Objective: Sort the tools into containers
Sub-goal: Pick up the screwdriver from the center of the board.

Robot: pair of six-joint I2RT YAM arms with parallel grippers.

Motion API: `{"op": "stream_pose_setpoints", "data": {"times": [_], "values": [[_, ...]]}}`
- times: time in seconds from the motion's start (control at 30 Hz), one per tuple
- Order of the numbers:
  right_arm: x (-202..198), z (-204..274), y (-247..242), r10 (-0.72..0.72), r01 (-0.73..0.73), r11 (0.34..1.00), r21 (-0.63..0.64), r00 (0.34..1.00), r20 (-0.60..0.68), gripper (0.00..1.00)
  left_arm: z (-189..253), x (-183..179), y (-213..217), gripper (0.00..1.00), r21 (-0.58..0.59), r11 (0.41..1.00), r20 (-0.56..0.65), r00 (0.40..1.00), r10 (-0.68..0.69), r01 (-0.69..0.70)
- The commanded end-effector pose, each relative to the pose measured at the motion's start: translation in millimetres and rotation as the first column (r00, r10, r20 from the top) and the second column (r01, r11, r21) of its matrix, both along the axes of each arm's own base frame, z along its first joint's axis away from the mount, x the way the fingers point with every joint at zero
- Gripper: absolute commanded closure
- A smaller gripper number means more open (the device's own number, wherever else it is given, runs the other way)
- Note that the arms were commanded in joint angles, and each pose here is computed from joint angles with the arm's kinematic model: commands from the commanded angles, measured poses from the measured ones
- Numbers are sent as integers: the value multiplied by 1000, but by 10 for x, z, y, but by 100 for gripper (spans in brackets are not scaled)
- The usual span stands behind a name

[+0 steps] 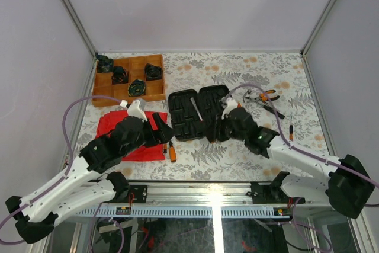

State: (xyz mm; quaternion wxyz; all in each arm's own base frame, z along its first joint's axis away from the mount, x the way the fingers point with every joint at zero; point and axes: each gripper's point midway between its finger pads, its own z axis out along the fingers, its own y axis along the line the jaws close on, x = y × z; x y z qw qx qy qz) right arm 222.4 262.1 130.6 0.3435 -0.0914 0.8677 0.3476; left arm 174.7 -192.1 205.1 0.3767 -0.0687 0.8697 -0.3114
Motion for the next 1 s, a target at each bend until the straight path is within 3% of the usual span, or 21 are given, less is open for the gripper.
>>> {"op": "stream_pose_setpoints", "data": {"times": [0.0, 0.2, 0.3, 0.5, 0.73, 0.97], "values": [[-114, 311, 423, -52, 41, 996, 75, 987, 153, 100, 201, -95, 117, 21, -19, 1000, 16, 1000, 2, -1], [-494, 343, 831, 28, -37, 999, 27, 956, 293, 100, 462, -274, 221, 21, -56, 998, 37, 999, -34, 36], [-544, 358, 910, 64, -74, 997, 22, 951, 304, 100, 615, -312, 282, 19, -58, 997, 65, 997, -39, 43], [-512, 468, 789, 155, -123, 987, -102, 891, 426, 100, 688, -281, 416, 15, 25, 999, 88, 996, -23, 20], [-461, 466, 508, 302, -153, 946, -285, 734, 608, 100, 586, -262, 515, 14, 37, 999, 95, 995, 22, -25], [-555, 355, 293, 443, -203, 889, -412, 610, 657, 100, 421, -233, 591, 14, 78, 995, 93, 994, 50, -58]]}}
